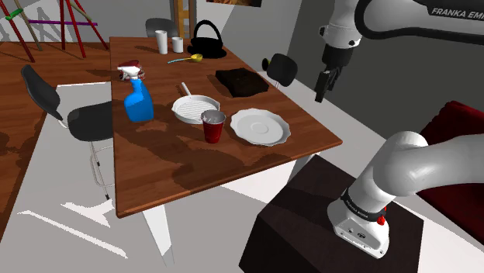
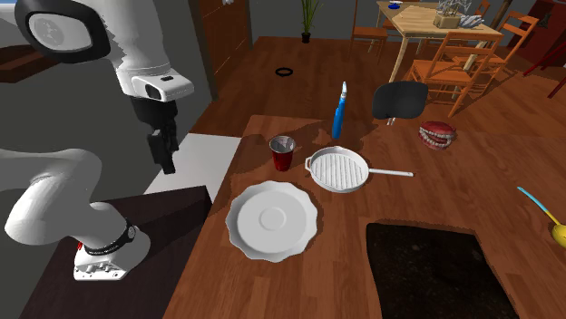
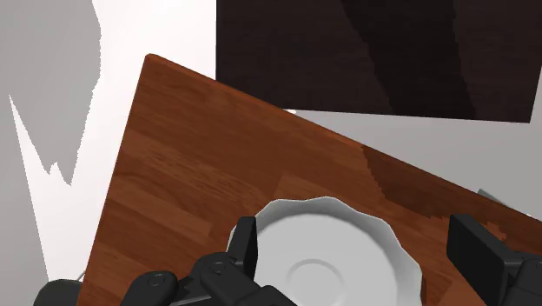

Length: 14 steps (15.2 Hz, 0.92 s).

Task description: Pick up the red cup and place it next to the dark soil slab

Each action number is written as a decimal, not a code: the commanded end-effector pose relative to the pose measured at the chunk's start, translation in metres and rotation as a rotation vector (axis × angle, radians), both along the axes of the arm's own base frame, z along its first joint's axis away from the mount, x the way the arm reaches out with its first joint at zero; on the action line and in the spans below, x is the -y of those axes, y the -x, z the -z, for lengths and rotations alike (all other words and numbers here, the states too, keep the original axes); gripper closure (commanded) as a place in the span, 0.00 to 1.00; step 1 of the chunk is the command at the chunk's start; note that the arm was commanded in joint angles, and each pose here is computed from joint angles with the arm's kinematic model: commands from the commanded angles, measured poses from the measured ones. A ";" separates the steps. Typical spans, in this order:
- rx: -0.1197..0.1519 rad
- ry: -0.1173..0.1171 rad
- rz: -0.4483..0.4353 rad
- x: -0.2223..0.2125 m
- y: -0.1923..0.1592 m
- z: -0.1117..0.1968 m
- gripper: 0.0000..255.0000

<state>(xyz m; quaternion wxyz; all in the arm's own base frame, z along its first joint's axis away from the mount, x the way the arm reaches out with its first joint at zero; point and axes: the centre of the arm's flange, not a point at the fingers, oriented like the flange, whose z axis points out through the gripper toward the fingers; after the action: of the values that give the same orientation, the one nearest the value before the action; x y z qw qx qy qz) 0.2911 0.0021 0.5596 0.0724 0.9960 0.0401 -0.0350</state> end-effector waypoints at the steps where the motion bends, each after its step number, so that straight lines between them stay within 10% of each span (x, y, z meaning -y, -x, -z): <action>1: 0.000 0.000 0.000 0.000 0.000 0.000 0.00; 14: 0.017 0.030 -0.026 -0.108 -0.118 0.066 0.00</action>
<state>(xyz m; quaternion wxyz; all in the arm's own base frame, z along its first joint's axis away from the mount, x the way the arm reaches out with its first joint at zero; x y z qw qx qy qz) 0.4015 0.0969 0.5002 0.0874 0.9945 0.0510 -0.0270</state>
